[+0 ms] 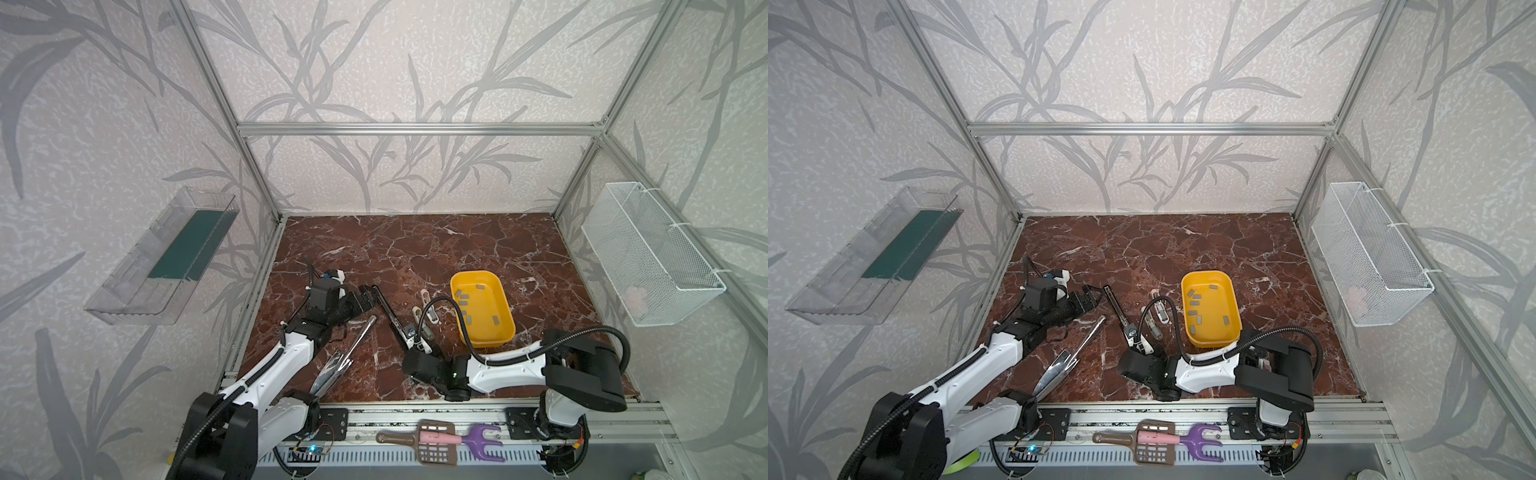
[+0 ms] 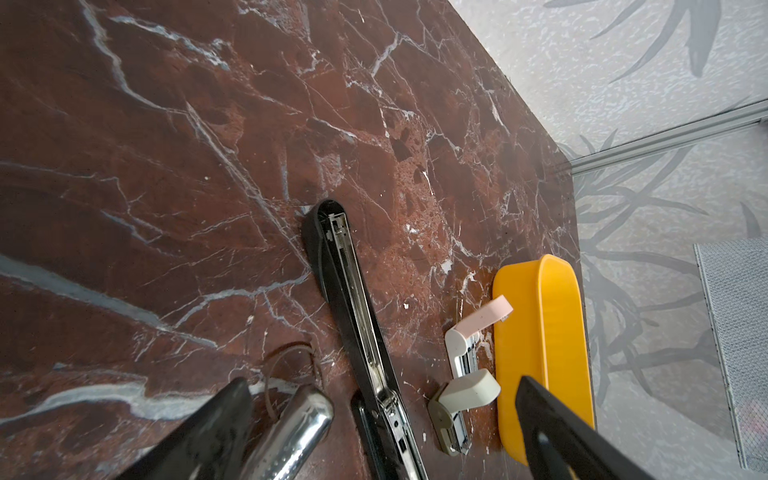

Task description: Load the staples into the stapler

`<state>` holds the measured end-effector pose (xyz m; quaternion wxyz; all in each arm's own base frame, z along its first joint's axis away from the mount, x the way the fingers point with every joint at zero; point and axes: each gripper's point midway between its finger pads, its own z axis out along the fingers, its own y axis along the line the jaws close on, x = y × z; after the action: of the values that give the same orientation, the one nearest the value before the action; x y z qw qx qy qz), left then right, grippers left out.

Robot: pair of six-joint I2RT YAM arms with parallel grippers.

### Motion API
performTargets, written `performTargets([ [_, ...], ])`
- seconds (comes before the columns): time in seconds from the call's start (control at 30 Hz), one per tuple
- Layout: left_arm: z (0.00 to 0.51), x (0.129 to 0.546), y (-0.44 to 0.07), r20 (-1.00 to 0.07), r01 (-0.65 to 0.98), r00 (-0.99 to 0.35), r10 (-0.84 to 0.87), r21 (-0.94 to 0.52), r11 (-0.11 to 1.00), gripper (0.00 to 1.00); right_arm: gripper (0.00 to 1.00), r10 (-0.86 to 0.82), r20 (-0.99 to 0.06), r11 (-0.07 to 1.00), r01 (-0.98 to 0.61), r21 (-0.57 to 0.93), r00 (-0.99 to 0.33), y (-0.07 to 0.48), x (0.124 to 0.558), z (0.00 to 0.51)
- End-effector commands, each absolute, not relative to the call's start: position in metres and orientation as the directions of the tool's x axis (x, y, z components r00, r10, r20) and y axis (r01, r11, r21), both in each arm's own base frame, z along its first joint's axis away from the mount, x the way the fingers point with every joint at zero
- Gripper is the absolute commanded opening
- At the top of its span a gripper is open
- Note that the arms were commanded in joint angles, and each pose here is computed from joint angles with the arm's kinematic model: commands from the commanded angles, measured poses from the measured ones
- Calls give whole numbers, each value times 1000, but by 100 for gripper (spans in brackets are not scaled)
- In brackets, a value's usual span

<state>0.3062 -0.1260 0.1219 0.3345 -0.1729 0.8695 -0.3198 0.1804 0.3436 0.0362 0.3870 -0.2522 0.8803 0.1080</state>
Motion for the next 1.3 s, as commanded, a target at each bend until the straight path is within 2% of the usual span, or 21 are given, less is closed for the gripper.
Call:
performTargets([
  [0.0, 128, 314, -118, -505, -94, -678, -534, -661, 744, 99, 23, -341, -757, 855, -519, -4, -557, 347, 185, 43],
  [0.33, 109, 325, -117, -471, -135, -704, -531, -646, 751, 99, 12, -318, -750, 875, -484, 3, -579, 357, 195, 35],
  [0.5, 101, 333, -123, -467, -109, -721, -512, -653, 749, 99, 7, -248, -728, 875, -470, 115, -639, 363, 203, 28],
  [0.87, 77, 353, -146, -406, -56, -772, -490, -724, 687, 99, 6, -134, -680, 847, -439, 299, -721, 365, 206, 22],
  [1.27, 63, 361, -158, -337, -71, -800, -496, -769, 636, 99, 4, -148, -673, 825, -466, 320, -725, 372, 203, 22],
])
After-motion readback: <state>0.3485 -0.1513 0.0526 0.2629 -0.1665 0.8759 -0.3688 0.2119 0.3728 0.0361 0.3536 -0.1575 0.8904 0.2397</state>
